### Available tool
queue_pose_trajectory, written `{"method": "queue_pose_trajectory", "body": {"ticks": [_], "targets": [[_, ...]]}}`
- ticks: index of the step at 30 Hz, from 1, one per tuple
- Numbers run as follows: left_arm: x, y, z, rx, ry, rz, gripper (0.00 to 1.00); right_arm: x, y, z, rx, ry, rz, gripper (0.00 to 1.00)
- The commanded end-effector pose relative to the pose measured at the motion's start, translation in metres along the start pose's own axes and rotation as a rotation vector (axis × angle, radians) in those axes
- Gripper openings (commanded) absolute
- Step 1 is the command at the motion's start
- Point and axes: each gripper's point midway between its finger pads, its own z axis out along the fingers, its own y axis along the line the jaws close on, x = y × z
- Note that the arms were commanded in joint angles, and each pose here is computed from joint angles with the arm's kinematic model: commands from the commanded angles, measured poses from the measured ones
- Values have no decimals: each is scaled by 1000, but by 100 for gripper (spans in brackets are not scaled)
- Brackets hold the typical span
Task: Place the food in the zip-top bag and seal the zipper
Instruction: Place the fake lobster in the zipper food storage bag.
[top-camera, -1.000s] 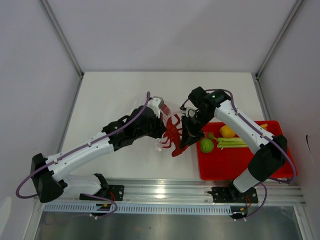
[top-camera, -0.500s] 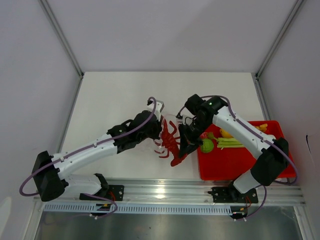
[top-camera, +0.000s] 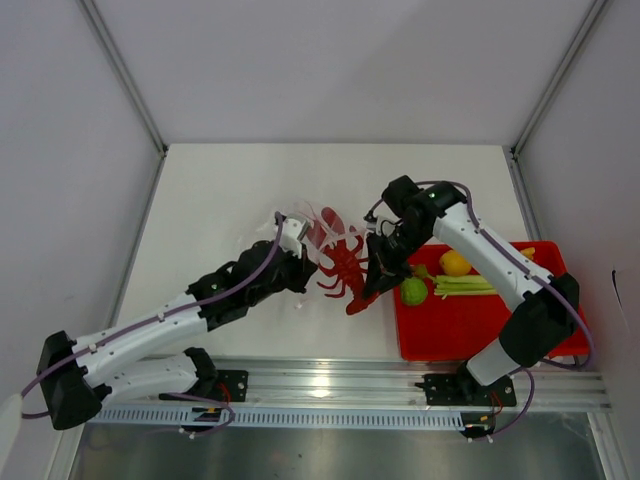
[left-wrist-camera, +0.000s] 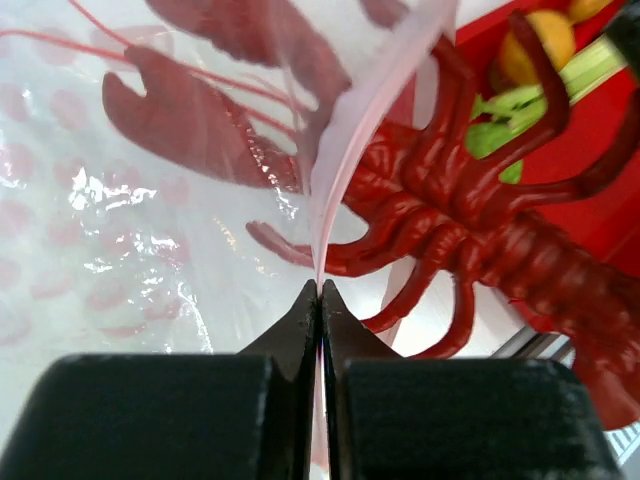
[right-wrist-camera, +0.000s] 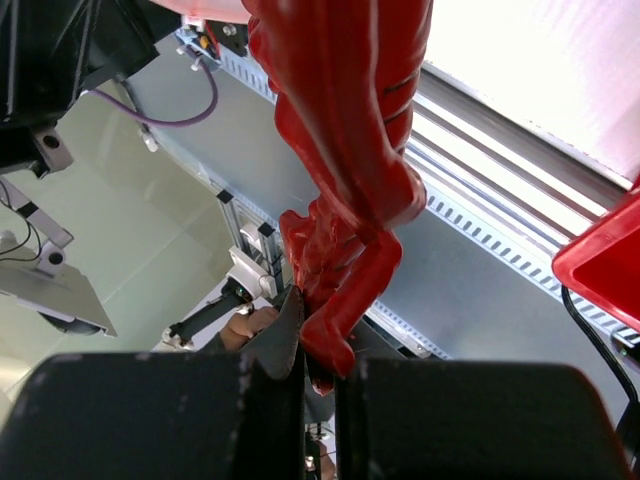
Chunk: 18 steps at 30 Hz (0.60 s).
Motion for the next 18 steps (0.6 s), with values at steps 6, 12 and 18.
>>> {"method": "queue_pose_trajectory", "body": {"ticks": [6,12,18], "targets": [[-18,-15,-9,75,-86,-13,1,24,16,-5,-36,111,40,0],[-14,-36,-6,122,-74,-16,1,25,28,-8,-112,132,58,0],[-11,-34,-3,105,-78,-2,1,27,31,-11,-148,139,72,0]]}}
